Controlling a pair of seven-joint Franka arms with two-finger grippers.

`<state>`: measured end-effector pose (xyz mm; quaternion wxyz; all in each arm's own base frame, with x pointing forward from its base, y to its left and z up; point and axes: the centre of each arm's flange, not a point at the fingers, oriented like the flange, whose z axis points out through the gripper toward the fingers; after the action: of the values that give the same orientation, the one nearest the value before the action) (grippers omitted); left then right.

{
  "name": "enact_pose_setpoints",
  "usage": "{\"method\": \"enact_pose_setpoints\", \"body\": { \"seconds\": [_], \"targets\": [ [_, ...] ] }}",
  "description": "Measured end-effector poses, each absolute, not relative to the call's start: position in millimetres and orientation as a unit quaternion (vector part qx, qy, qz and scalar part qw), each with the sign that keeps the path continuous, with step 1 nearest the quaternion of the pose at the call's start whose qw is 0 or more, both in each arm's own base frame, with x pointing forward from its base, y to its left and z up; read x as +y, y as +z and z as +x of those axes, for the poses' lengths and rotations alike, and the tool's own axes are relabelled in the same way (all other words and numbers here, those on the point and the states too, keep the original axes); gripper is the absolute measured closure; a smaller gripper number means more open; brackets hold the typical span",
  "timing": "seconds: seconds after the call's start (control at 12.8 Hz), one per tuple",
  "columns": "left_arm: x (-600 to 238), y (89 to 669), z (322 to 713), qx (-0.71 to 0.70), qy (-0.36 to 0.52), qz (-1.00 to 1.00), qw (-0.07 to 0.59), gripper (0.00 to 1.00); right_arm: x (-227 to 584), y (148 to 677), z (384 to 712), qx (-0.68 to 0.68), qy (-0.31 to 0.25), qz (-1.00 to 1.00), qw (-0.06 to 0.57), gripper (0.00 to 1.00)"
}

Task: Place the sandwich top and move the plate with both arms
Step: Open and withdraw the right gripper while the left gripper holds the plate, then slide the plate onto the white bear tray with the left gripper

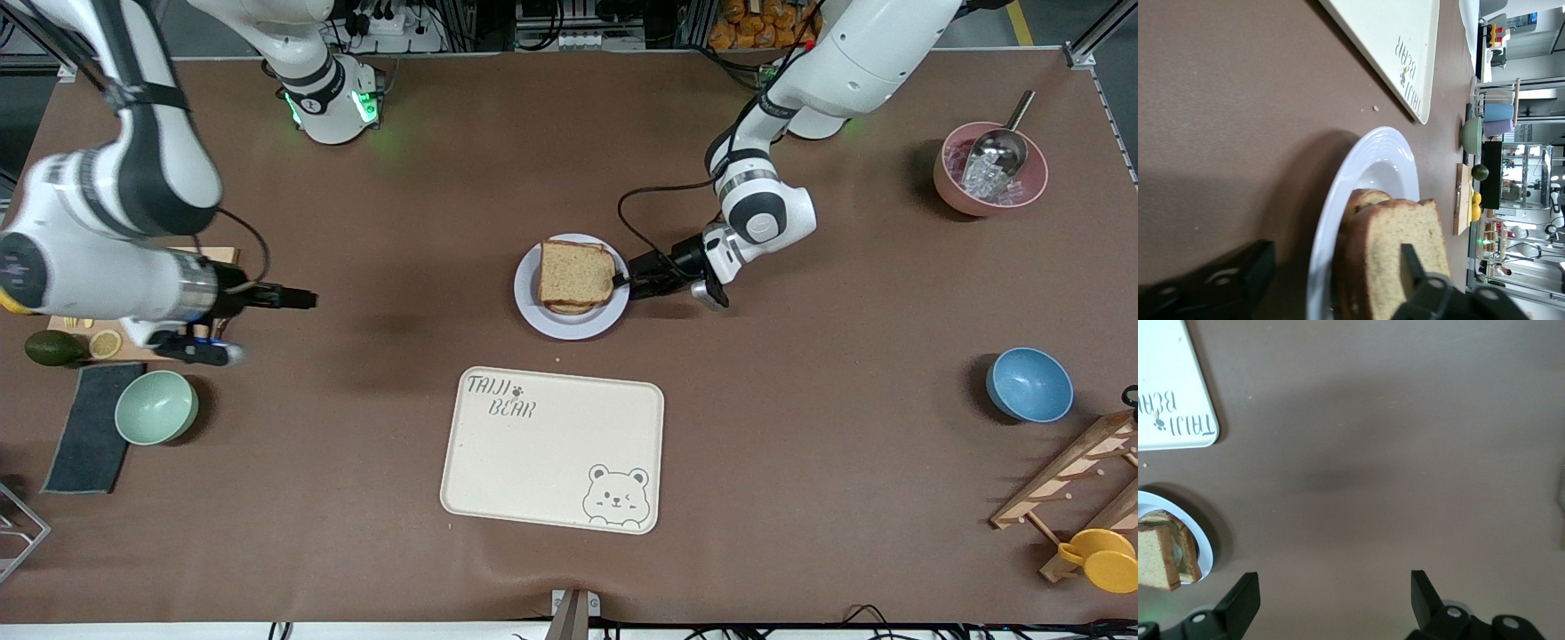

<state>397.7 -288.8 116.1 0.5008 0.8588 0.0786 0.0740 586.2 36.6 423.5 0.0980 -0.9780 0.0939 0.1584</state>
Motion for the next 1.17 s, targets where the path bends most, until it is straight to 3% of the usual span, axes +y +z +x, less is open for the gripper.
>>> {"method": "enact_pose_setpoints", "body": {
  "seconds": [0.47,0.63,0.86,1.17],
  "targets": [
    [-290,109,393,0.071,0.094,0.856,0.503,0.91,-19,558,579,0.097,0.125,-0.986,0.058,0.00],
    [-293,111,393,0.072,0.094,0.850,0.513,0.94,-32,596,561,0.086,0.094,-0.992,0.018,0.00],
    [-296,112,390,0.081,0.103,0.831,0.541,0.94,-36,643,533,0.085,0.060,-0.995,0.005,0.00],
    [-293,108,388,0.087,0.129,0.803,0.575,0.94,-42,650,535,0.085,0.032,-0.996,-0.007,0.00]
  ]
}}
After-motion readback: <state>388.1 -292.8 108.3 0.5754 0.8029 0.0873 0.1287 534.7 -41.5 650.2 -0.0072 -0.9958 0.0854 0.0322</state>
